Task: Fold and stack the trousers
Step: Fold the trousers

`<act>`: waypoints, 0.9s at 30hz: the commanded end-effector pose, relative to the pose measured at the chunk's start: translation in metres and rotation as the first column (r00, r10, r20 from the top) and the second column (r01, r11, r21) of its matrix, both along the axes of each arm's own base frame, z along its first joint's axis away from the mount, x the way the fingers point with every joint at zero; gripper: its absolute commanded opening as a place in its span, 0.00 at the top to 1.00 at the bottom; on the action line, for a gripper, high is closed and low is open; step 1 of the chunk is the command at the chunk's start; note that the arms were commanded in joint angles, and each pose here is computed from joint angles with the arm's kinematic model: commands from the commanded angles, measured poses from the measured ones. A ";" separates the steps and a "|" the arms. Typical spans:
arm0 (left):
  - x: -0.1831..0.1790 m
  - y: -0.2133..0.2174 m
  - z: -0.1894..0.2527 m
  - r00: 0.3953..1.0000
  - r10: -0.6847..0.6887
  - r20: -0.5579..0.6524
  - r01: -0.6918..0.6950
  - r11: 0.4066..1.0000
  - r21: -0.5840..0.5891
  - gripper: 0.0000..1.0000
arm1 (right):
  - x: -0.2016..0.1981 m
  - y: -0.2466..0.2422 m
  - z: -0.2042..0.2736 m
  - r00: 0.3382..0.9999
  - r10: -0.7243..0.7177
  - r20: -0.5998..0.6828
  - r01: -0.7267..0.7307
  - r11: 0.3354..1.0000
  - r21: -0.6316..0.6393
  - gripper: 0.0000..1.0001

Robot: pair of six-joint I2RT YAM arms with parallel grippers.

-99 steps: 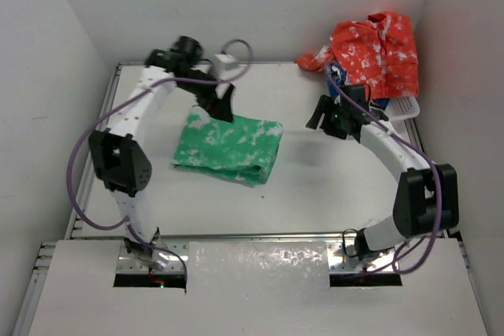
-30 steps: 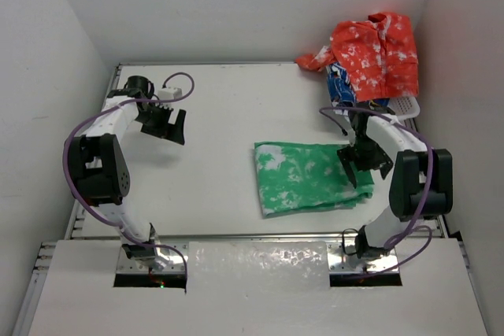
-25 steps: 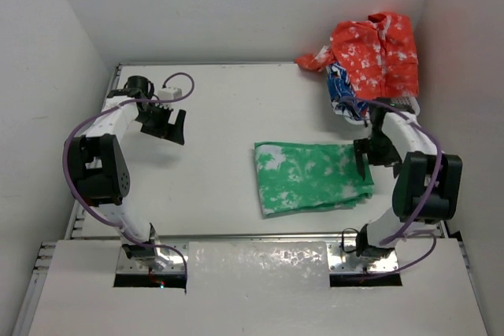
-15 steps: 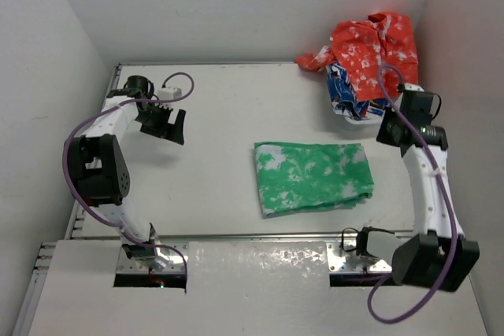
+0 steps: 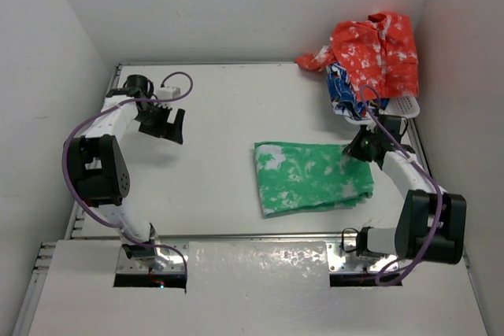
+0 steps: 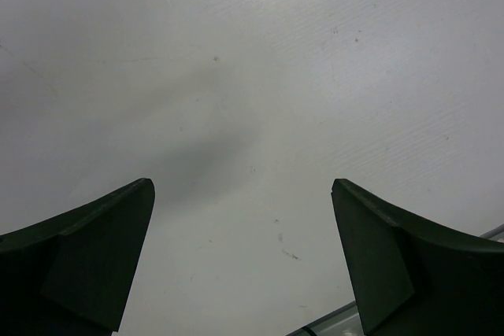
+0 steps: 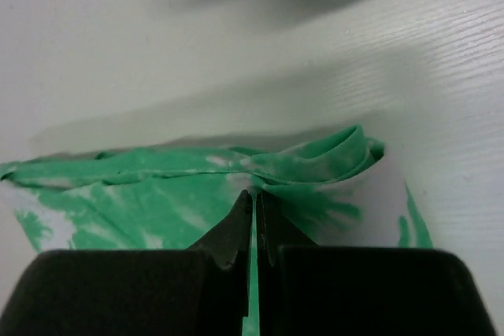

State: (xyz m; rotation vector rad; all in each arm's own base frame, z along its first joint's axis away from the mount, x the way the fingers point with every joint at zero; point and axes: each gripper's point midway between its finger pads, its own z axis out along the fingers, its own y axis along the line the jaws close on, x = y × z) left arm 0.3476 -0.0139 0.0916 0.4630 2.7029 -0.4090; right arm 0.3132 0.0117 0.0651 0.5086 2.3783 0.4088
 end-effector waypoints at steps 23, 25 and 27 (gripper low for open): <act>0.004 0.018 0.032 0.980 0.098 0.171 -0.112 0.991 0.079 0.05 | -0.072 -0.196 0.047 0.724 -0.678 -0.128 0.668 0.735 -0.118 0.01; 0.002 0.018 0.029 0.977 0.115 0.178 -0.130 0.989 0.076 0.05 | -0.079 -0.200 0.046 0.724 -0.677 -0.133 0.659 0.735 -0.158 0.01; -0.001 0.017 0.026 0.978 0.117 0.174 -0.131 0.989 0.070 0.05 | -0.081 -0.199 0.044 0.730 -0.670 -0.138 0.649 0.742 -0.169 0.01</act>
